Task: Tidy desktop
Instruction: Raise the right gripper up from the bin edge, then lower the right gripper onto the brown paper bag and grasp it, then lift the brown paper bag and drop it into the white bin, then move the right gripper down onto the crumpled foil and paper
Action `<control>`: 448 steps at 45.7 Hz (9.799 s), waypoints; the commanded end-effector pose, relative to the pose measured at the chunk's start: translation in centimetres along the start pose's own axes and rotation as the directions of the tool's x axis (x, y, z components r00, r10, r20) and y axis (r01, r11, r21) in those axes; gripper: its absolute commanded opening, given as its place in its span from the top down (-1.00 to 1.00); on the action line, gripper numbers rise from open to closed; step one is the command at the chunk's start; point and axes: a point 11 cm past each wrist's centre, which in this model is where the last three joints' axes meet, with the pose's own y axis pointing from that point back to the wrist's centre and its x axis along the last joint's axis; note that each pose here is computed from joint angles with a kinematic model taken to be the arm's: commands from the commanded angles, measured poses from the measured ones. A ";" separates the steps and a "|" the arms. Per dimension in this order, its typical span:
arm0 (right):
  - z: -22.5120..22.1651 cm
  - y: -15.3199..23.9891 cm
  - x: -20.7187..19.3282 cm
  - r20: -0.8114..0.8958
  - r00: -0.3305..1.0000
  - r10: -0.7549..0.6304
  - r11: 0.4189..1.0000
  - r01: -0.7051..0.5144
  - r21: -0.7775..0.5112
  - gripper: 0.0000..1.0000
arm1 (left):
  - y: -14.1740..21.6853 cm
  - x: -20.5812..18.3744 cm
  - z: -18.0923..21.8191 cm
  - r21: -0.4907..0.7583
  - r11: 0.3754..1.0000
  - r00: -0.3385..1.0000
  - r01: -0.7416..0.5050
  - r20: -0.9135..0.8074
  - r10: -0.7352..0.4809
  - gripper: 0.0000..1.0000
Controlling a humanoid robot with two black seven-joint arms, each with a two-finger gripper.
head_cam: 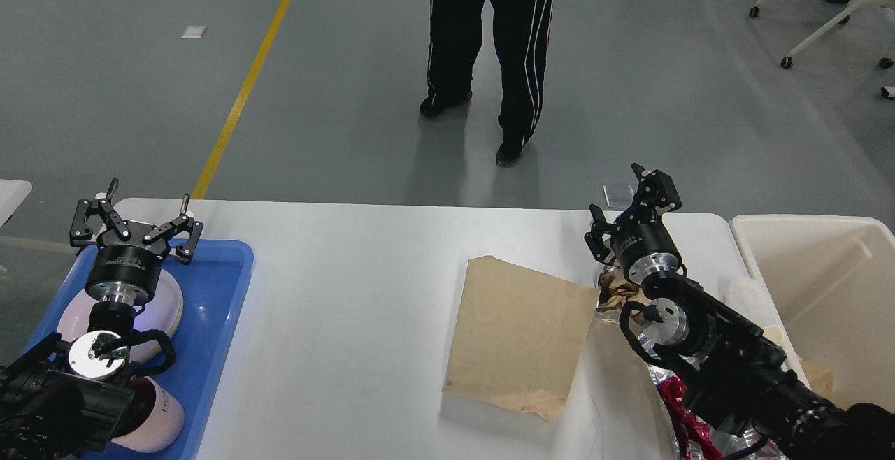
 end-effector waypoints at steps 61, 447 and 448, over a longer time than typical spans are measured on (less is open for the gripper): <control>-2.3 -0.2 5.4 0.263 0.940 0.218 0.972 -0.233 0.025 -1.00 | 0.0 0.0 0.0 -0.002 1.000 1.000 0.000 -0.003 0.000 -0.93; -9.3 2.6 4.7 -0.406 0.100 -0.908 0.309 -0.493 -0.813 -1.00 | 0.0 0.0 0.0 -0.002 1.000 1.000 0.000 -0.003 0.000 -0.93; -9.0 2.8 5.0 -0.401 0.105 -0.910 0.302 -0.496 -0.814 -1.00 | 0.0 0.0 0.0 -0.002 1.000 1.000 0.000 -0.003 0.000 -0.93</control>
